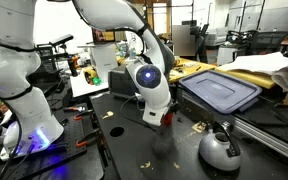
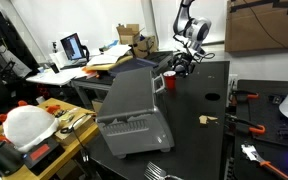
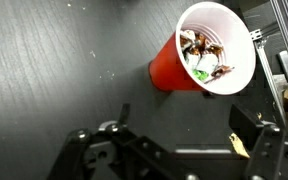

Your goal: Pour out the contents in the red cup

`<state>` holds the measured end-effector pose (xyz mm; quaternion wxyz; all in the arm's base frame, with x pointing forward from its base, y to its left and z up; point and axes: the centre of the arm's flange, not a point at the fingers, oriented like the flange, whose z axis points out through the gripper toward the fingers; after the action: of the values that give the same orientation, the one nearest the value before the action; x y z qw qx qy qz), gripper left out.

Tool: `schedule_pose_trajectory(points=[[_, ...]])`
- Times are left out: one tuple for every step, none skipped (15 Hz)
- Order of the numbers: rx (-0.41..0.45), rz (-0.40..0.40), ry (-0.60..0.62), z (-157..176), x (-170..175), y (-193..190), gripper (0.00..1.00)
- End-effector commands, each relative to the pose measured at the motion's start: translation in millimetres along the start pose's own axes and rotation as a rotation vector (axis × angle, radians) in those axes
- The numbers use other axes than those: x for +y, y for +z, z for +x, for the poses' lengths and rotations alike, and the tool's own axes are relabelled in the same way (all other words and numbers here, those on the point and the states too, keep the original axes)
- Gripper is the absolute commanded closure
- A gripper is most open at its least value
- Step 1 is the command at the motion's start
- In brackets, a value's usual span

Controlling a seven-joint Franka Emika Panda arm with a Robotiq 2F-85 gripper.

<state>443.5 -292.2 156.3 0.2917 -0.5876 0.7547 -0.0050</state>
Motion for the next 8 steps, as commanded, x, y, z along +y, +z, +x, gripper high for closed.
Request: schedule_pose_trajectory(points=[[-0.065, 0.024, 0.028, -1, 12, 8, 0.00], [-0.080, 0.029, 0.038, -2, 12, 12, 0.00], [-0.088, 0.032, 0.046, -3, 12, 15, 0.00], [-0.097, 0.037, 0.049, -5, 12, 19, 0.00], [-0.101, 0.043, 0.047, -7, 11, 21, 0.00], [-0.099, 0.045, 0.046, -8, 10, 21, 0.00], [-0.100, 0.048, 0.045, -9, 10, 22, 0.00], [-0.098, 0.047, 0.043, -11, 10, 23, 0.00]])
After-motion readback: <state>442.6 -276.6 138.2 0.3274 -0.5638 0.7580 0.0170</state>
